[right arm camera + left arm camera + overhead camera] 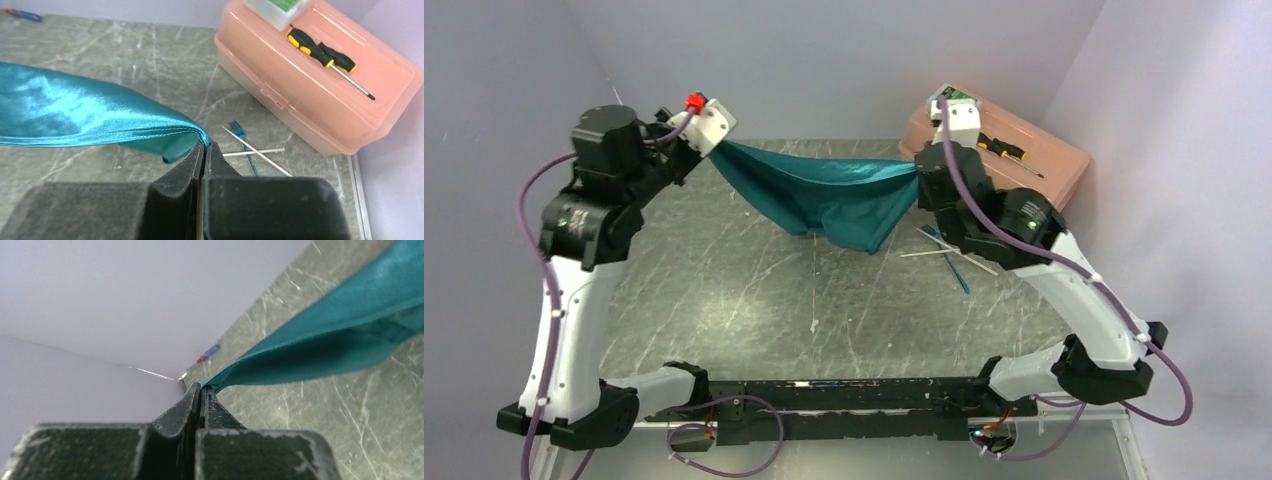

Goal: Fold the napkin into a case and place the utensils inside
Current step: Flatten out the crumpled napkin at the center of the board.

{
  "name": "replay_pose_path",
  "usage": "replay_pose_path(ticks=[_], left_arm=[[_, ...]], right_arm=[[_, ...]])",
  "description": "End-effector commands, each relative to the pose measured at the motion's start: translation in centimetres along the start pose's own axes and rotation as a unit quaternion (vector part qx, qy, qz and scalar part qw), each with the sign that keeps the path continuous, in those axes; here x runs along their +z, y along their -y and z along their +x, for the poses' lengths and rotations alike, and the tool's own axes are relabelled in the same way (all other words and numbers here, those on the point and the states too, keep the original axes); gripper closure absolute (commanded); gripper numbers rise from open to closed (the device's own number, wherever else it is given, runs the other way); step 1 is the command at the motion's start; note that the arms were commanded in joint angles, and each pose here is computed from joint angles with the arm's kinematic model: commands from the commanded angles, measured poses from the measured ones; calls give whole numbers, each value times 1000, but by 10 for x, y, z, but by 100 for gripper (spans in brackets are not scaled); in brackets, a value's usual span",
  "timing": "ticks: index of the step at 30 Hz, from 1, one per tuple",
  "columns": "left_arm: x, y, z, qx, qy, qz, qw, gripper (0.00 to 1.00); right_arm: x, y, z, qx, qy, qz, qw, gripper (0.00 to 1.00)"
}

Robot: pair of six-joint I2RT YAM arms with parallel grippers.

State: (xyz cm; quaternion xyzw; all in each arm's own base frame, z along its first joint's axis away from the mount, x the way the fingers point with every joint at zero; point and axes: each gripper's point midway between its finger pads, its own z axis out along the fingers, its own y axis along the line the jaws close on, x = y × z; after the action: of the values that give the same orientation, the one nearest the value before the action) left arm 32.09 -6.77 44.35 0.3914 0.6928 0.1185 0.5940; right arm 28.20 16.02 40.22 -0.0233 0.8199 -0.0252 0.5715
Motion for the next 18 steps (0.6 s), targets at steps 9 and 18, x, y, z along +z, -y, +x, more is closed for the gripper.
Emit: replay_pose_path(ticks=[9,18], left_arm=[[-121,-55,-67,-30,89,-93,991,97],[-69,-6,15,-2,-11,-58,998,97]], right_arm=[[-106,53,-84,110,108,-127,980,100],[-22,-1,-15,-2,15,-48,999,100]])
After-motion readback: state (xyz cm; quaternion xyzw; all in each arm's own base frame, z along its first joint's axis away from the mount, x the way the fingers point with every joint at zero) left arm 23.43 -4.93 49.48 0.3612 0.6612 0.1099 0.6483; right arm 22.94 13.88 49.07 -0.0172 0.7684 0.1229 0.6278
